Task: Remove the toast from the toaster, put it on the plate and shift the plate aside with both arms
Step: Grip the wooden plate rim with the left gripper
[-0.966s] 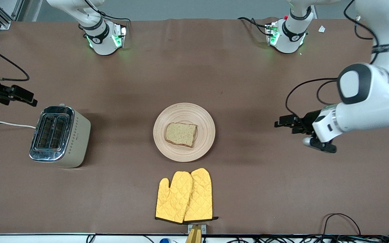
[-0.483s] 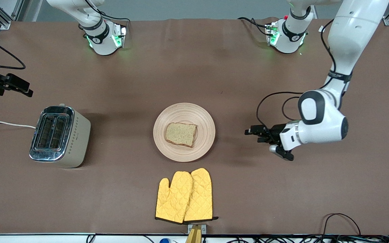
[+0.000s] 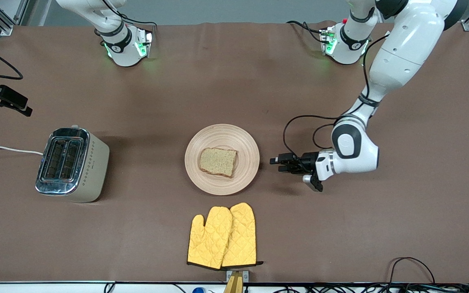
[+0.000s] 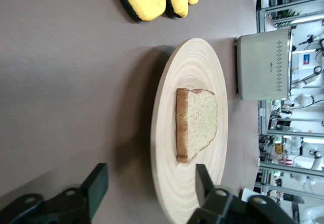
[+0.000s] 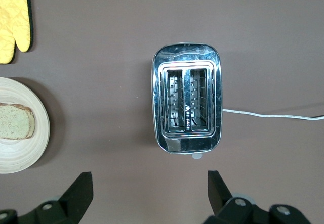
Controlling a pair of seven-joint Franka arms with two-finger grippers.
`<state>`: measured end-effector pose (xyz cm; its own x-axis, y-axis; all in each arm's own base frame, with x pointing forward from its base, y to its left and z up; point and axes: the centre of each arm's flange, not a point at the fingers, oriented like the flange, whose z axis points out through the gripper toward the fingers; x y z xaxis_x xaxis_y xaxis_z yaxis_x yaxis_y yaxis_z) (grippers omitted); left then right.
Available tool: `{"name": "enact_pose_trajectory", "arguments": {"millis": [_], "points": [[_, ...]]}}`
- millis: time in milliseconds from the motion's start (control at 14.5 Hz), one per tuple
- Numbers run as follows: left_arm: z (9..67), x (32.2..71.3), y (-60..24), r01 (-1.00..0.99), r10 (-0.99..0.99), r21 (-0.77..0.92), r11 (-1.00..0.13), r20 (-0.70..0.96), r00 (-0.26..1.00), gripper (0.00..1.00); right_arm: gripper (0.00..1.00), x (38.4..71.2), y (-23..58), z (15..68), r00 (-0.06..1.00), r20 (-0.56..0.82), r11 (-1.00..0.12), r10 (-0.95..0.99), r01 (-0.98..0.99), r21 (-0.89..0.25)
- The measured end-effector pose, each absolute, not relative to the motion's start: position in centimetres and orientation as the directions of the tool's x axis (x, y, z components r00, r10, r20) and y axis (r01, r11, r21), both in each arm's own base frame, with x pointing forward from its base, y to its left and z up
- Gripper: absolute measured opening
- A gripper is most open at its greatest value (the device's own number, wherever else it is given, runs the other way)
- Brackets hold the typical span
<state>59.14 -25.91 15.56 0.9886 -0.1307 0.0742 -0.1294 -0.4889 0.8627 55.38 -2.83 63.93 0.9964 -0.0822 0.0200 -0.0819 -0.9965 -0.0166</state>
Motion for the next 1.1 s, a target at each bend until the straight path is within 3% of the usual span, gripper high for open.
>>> {"name": "enact_pose_trajectory", "arguments": {"millis": [69, 414, 759, 897, 966, 1103], "points": [[15.3, 58.7, -27.0, -0.116, -0.118, 0.868, -0.482, 0.068, 0.991, 0.67, 1.00, 55.4, -3.1, 63.9, 0.996, 0.020, -0.996, -0.088, -0.087, -0.017], [13.8, 57.6, -28.8, -0.088, -0.108, 0.871, -0.483, 0.040, 0.993, 0.52, 1.00, 55.3, -4.5, 64.1, 0.997, 0.024, -0.997, -0.072, -0.071, -0.016], [12.1, 56.6, -30.5, -0.044, -0.094, 0.885, -0.463, 0.001, 0.996, 0.43, 1.00, 55.3, -3.9, 64.1, 0.998, 0.025, -0.998, -0.056, -0.056, -0.016], [11.6, 56.3, -31.2, -0.035, -0.093, 0.887, -0.460, -0.009, 0.996, 0.32, 1.00, 55.3, -3.8, 64.1, 0.998, 0.025, -0.999, -0.052, -0.052, -0.016], [11.5, 56.2, -31.2, -0.033, -0.094, 0.887, -0.460, -0.011, 0.996, 0.32, 1.00, 55.3, -3.7, 64.1, 0.998, 0.025, -0.999, -0.050, -0.049, -0.016], [11.3, 56.2, -31.1, -0.031, -0.092, 0.887, -0.461, -0.012, 0.996, 0.18, 1.00, 55.3, -3.7, 64.1, 0.999, 0.019, -0.999, -0.047, -0.047, -0.016]]}}
